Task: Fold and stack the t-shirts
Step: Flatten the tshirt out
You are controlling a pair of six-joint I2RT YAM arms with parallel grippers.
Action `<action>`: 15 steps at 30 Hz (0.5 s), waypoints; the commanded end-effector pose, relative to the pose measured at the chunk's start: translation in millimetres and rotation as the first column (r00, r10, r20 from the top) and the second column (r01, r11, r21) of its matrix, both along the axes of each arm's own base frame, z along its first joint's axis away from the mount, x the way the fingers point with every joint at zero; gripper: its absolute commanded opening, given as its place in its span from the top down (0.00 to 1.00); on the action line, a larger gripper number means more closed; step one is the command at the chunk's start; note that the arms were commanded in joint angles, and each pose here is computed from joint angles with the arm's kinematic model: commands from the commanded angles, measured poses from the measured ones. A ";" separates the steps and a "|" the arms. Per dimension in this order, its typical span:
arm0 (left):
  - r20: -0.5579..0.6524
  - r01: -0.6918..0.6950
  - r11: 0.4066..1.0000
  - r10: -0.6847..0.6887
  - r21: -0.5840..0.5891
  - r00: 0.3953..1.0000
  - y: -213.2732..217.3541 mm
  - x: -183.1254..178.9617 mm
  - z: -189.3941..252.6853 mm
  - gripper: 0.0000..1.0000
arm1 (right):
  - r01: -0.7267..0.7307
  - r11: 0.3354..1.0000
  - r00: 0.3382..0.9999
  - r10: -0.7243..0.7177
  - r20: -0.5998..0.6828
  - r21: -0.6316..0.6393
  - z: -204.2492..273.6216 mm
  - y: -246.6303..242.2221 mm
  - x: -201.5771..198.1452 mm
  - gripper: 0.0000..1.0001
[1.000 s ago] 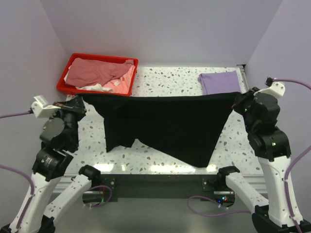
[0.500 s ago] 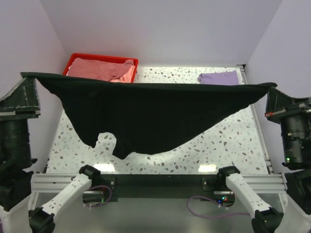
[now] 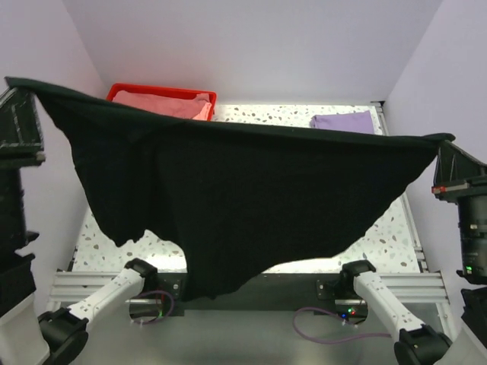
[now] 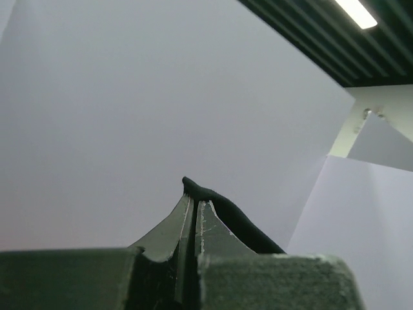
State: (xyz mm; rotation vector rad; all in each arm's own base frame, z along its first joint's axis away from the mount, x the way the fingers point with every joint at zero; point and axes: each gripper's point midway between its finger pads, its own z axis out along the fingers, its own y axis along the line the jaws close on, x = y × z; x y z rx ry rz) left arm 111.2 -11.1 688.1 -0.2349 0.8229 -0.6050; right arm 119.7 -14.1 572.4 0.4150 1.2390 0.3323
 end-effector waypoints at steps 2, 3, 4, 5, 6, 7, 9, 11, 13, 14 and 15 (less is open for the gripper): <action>-0.151 -0.193 0.979 0.200 0.059 0.968 -2.0 82.0 -29.0 1.00 | 0.146 0.987 0.976 -0.154 -0.156 -0.061 -35.4 -17.2 49.0 1.00; -0.214 -0.239 0.966 0.254 0.093 0.943 -4.4 108.9 -47.4 1.00 | 0.149 0.986 0.964 -0.163 -0.209 -0.078 -53.8 -15.6 64.4 1.00; -0.270 -0.255 0.956 0.286 0.147 0.919 -13.2 137.1 -74.5 1.00 | 0.163 0.983 0.954 -0.179 -0.241 -0.086 -63.9 -15.2 80.6 1.00; -0.311 -0.273 0.945 0.318 0.180 0.896 -16.8 156.2 -93.0 1.00 | 0.170 0.981 0.943 -0.190 -0.275 -0.095 -77.0 -14.6 93.3 1.00; -0.372 -0.321 0.922 0.382 0.217 0.846 -18.6 186.5 -119.2 1.00 | 0.177 0.976 0.912 -0.211 -0.351 -0.126 -108.9 -13.5 114.1 1.00; -0.435 -0.326 0.901 0.426 0.288 0.793 -25.9 214.5 -160.6 1.00 | 0.185 0.972 0.895 -0.227 -0.384 -0.143 -126.2 -11.7 136.5 1.00; -0.494 -0.330 0.860 0.497 0.390 0.713 -39.6 263.2 -219.2 1.00 | 0.181 0.965 0.817 -0.254 -0.517 -0.189 -192.0 -8.4 167.6 1.00; -0.561 -0.248 0.837 0.518 0.488 0.645 -57.2 296.0 -292.5 1.00 | 0.145 0.966 0.738 -0.250 -0.627 -0.215 -259.5 0.4 197.8 1.00; -0.624 -0.130 0.827 0.507 0.547 0.595 -81.3 327.6 -367.0 1.00 | 0.127 0.967 0.710 -0.245 -0.660 -0.223 -292.5 5.4 216.2 1.00; -0.651 -0.100 0.834 0.494 0.543 0.576 -88.2 335.1 -389.8 1.00 | 0.113 0.963 0.649 -0.259 -0.716 -0.245 -330.0 6.3 223.8 1.00; -0.678 -0.048 0.830 0.486 0.555 0.551 -99.0 348.1 -424.3 1.00 | 0.109 0.960 0.630 -0.266 -0.729 -0.256 -343.1 5.8 228.9 1.00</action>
